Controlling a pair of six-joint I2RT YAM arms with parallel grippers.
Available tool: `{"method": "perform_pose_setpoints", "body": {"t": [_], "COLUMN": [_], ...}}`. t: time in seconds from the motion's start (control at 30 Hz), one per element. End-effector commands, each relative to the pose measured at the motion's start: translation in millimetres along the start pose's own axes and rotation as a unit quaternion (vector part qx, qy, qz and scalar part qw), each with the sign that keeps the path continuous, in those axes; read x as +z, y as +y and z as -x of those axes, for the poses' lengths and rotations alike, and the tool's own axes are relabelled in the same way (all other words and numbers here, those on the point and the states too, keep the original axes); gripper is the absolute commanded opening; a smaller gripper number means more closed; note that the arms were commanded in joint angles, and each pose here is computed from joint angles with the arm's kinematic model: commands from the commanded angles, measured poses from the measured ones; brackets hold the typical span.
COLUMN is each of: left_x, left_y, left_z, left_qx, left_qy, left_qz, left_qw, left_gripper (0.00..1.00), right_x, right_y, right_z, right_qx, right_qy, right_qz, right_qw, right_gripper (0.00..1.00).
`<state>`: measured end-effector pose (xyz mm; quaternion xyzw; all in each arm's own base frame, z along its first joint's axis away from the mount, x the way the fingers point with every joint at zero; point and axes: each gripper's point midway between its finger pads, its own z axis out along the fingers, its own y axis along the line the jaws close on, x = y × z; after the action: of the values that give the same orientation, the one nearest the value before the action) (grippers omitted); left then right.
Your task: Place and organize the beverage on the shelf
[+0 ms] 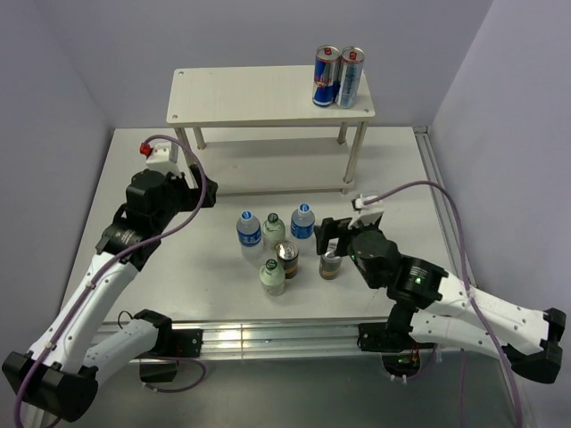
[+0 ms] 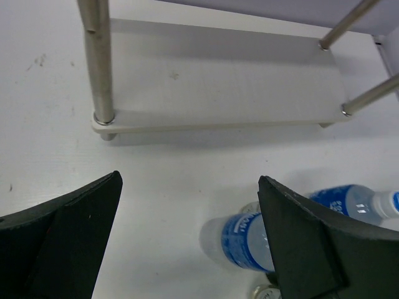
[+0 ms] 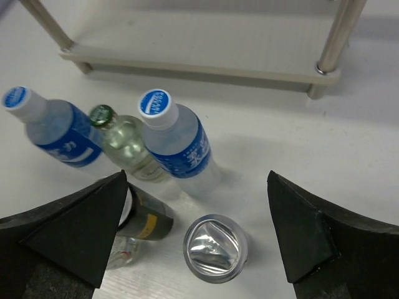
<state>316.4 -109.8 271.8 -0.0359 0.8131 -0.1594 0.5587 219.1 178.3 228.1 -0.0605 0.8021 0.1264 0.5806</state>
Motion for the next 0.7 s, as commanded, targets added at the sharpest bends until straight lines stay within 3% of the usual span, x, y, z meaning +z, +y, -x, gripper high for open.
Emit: {"method": "perform_pose_setpoints", "body": {"t": [0.0, 0.23, 0.67], "left_x": [-20.3, -36.1, -44.5], "left_y": [-19.7, -35.8, -85.1], "left_z": [6.8, -23.8, -90.3], "left_qx": [-0.007, -0.035, -0.039], "left_qy": [-0.024, -0.020, 0.022], "left_qz": [-0.039, -0.065, -0.112], "left_qw": [0.999, 0.997, 0.993], "left_gripper": [0.97, 0.96, 0.93], "right_x": [-14.2, -1.2, -4.5], "right_y": [13.8, -0.9, -4.5], "right_z": [30.5, 2.4, -3.4], "right_qx": [0.052, 0.023, 0.038], "right_qy": [-0.056, -0.010, -0.011], "right_qz": [0.063, -0.002, 0.002], "right_qw": [0.995, 1.000, 0.999], "right_gripper": [1.00, 1.00, 0.99]}}
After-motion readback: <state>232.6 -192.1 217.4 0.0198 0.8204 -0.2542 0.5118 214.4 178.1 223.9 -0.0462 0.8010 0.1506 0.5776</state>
